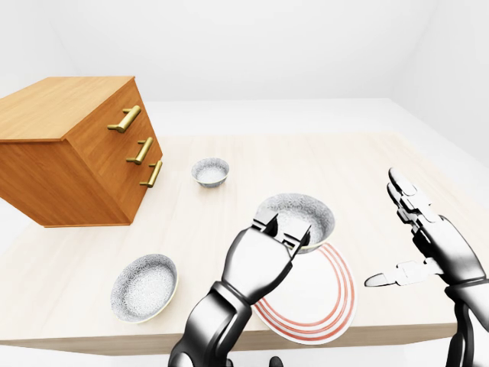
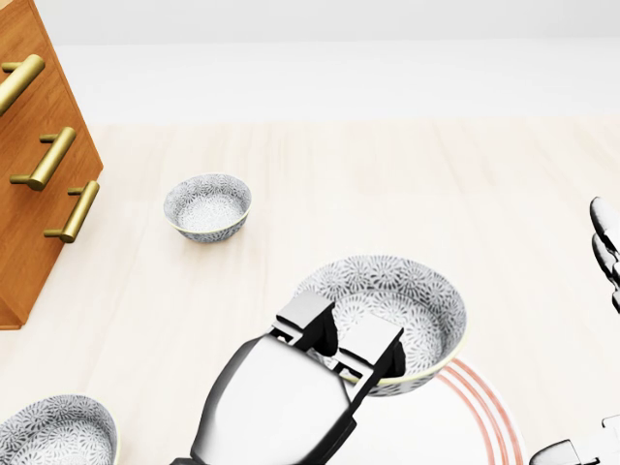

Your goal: Put the bowl in the middle on the plate.

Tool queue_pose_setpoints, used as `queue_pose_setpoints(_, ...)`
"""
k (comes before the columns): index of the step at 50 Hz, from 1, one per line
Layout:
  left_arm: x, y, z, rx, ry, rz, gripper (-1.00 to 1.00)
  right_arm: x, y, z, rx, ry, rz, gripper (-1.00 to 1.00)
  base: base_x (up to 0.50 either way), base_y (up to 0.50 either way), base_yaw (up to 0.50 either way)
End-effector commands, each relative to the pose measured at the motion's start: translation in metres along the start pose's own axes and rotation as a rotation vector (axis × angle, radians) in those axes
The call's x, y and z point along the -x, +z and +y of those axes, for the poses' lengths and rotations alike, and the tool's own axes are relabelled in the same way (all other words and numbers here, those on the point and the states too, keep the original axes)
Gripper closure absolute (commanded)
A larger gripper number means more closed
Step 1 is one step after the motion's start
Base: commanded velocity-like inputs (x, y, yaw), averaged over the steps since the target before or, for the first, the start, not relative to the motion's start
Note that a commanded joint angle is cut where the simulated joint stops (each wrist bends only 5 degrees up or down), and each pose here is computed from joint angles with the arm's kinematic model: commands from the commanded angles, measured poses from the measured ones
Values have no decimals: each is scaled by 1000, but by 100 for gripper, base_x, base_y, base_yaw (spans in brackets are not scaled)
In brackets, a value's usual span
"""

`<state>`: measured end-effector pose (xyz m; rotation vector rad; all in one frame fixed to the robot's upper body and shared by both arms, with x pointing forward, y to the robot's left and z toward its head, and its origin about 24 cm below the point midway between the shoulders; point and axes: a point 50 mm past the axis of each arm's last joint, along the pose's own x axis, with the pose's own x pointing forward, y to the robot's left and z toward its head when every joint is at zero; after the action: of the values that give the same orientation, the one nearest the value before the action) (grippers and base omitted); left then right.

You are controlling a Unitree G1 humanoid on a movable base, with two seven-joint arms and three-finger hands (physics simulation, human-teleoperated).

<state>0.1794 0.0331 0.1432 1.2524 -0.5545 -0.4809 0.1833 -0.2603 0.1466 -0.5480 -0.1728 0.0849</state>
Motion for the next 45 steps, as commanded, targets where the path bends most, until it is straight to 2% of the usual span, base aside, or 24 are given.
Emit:
queue_pose_setpoints(1,1,-7,-7,-2,5,23,100,0,2,0,6,-2,-6,-100,0,0,0)
queue_pose_setpoints(13,1,-12,-21,-6,-13,51,100,1,6,-1,21,-8,-19,-100,0,0,0)
queue_pose_setpoints(29,-1,5,-36,7,-33,-6,100,0,0,0,0,-1,2,-100,0,0,0)
queue_pose_setpoints(45,-1,5,-40,15,-30,-12,100,0,0,0,2,1,0,-100,0,0,0)
